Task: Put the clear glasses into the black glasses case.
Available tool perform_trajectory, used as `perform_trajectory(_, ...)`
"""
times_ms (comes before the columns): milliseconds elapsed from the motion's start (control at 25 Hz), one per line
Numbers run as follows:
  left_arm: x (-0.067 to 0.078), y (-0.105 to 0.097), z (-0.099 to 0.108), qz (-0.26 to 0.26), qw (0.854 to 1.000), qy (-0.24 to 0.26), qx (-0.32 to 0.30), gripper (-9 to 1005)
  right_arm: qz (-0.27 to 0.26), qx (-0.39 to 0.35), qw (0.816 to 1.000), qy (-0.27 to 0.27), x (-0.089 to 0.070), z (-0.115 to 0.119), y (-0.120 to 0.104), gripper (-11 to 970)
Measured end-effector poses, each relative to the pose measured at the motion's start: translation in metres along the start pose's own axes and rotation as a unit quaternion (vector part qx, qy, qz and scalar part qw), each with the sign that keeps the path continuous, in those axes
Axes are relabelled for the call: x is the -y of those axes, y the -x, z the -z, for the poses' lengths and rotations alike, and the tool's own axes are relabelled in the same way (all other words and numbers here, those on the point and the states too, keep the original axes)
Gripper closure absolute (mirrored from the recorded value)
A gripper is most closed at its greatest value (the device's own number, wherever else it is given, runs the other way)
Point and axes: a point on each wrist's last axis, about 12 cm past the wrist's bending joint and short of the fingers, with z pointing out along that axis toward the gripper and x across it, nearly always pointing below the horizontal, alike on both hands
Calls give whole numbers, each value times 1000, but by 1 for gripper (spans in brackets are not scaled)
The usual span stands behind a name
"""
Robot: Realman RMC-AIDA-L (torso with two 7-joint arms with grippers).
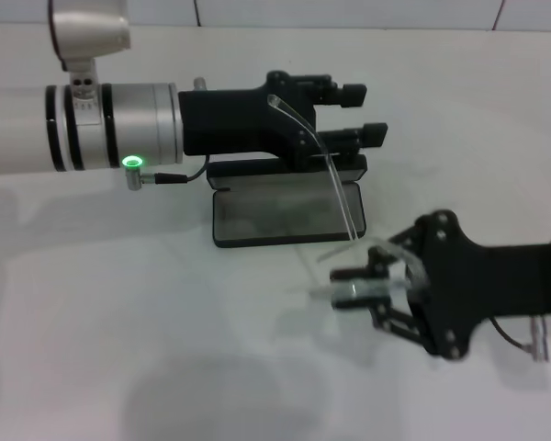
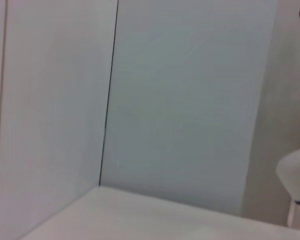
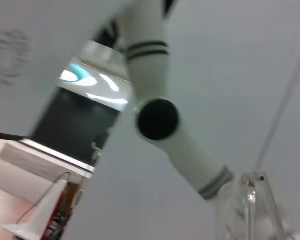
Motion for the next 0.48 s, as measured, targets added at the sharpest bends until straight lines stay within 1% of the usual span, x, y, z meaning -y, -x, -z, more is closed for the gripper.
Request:
perform_trajectory(280,6,0,11,-23,998,5,53,404,-107,-53,992,-50,14,1,-13,834)
perform_trajectory(480,9,-1,13,-33,998,1,59,404,-145,-88,983,-77,24,3,-20,832)
